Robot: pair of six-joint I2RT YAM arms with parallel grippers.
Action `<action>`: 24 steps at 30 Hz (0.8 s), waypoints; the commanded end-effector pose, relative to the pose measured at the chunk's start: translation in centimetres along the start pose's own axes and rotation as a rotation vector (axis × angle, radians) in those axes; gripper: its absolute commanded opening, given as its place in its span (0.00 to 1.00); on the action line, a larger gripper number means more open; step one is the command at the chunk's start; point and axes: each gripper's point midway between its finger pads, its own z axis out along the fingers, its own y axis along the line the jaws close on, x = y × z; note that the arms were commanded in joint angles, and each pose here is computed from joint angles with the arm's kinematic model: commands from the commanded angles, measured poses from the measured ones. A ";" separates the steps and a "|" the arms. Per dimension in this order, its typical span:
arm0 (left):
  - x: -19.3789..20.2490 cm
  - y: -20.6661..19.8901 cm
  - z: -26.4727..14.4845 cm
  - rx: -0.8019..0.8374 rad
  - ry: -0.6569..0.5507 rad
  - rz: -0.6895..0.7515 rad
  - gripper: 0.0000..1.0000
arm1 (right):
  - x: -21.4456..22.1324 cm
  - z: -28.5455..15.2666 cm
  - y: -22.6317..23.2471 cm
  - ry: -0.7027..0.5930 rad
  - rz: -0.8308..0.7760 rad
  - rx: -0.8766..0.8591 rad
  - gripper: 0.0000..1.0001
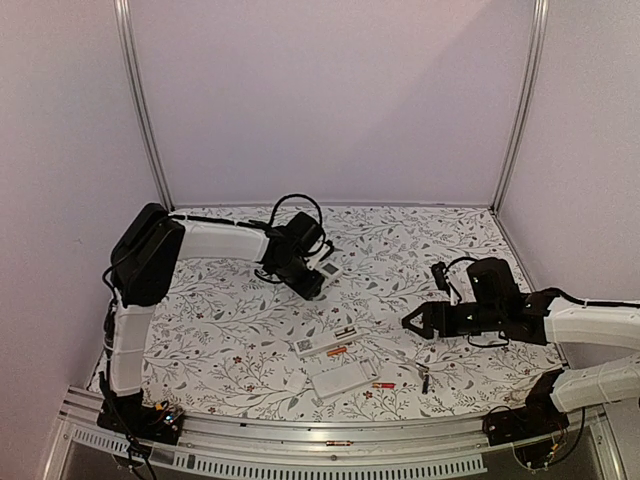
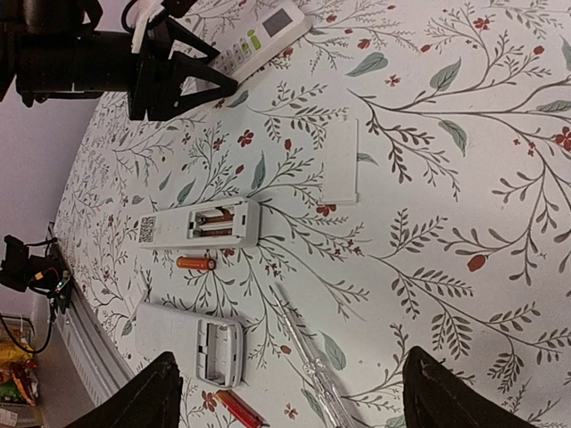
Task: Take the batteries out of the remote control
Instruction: Pick up the remote control from the center of the board, then pass from the left arm to the right
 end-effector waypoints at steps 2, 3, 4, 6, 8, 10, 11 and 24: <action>-1.1 -0.1 -3.5 0.086 -0.106 -0.089 0.45 | -3.4 -0.6 2.5 -0.114 -0.008 -0.081 0.84; -1.7 -0.7 -4.7 0.132 -0.142 -0.103 0.44 | -4.0 -0.8 3.2 -0.137 -0.006 -0.107 0.84; -2.3 -1.1 -6.1 0.166 -0.186 -0.111 0.44 | -4.7 -1.0 3.9 -0.162 -0.005 -0.136 0.84; -3.1 -2.0 -8.8 0.239 -0.259 -0.122 0.44 | -6.2 -1.6 5.4 -0.213 -0.002 -0.198 0.84; -3.6 -2.7 -11.1 0.303 -0.323 -0.136 0.45 | -7.7 -2.4 6.9 -0.266 -0.007 -0.256 0.84; -4.3 -3.7 -13.6 0.387 -0.401 -0.146 0.45 | -9.2 -3.1 8.3 -0.309 -0.010 -0.307 0.85; -4.6 -4.6 -14.9 0.450 -0.440 -0.137 0.45 | -10.0 -3.5 9.2 -0.333 -0.021 -0.335 0.85; -3.9 -13.4 -29.7 0.959 -0.755 0.158 0.47 | -14.8 -6.1 19.2 -0.473 -0.198 -0.634 0.89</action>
